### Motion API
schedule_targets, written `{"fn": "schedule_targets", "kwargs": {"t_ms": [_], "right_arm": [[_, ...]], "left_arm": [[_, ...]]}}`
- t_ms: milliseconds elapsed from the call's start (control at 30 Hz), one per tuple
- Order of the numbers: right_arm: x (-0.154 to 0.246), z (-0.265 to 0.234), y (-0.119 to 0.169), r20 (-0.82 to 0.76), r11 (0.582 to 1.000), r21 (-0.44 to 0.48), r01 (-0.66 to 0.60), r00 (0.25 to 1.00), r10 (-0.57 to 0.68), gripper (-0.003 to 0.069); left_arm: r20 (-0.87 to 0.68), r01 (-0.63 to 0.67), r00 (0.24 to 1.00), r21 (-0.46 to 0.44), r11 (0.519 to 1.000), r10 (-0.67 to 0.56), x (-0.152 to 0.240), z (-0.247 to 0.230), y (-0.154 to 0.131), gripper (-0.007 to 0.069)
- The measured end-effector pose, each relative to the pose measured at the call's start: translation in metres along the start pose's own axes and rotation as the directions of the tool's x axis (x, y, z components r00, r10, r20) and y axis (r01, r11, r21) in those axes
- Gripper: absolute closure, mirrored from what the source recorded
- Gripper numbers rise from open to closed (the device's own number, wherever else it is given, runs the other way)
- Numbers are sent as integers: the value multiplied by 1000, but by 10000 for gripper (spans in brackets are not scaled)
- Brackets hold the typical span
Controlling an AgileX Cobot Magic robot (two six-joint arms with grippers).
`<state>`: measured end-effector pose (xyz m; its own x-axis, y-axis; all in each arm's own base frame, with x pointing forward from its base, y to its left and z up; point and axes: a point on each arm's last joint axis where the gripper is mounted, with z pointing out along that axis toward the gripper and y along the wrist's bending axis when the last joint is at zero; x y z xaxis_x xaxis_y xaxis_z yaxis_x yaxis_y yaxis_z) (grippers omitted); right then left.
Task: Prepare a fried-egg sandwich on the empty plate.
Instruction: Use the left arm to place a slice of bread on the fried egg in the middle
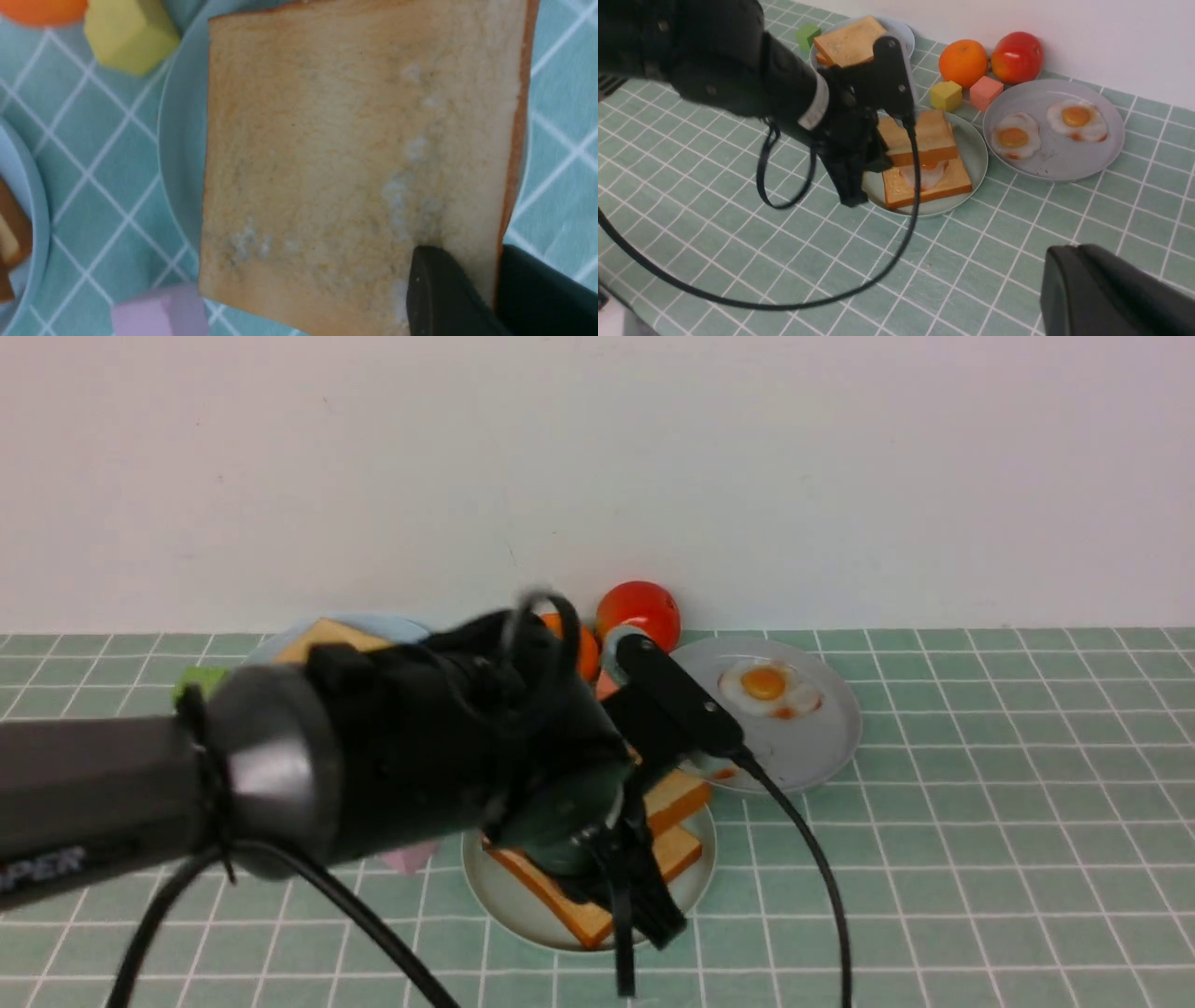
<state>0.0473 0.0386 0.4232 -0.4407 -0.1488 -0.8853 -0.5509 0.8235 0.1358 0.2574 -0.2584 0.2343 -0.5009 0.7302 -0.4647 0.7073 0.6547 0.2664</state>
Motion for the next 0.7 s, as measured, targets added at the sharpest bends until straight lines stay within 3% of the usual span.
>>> {"fn": "schedule_targets", "kwargs": {"t_ms": [700], "right_arm": [[2,0,0,-20,1000,1,-5,1000,5,620]], "left_arm": [[-70,-69,995,-16,998,68,7,47,-14,493]]}}
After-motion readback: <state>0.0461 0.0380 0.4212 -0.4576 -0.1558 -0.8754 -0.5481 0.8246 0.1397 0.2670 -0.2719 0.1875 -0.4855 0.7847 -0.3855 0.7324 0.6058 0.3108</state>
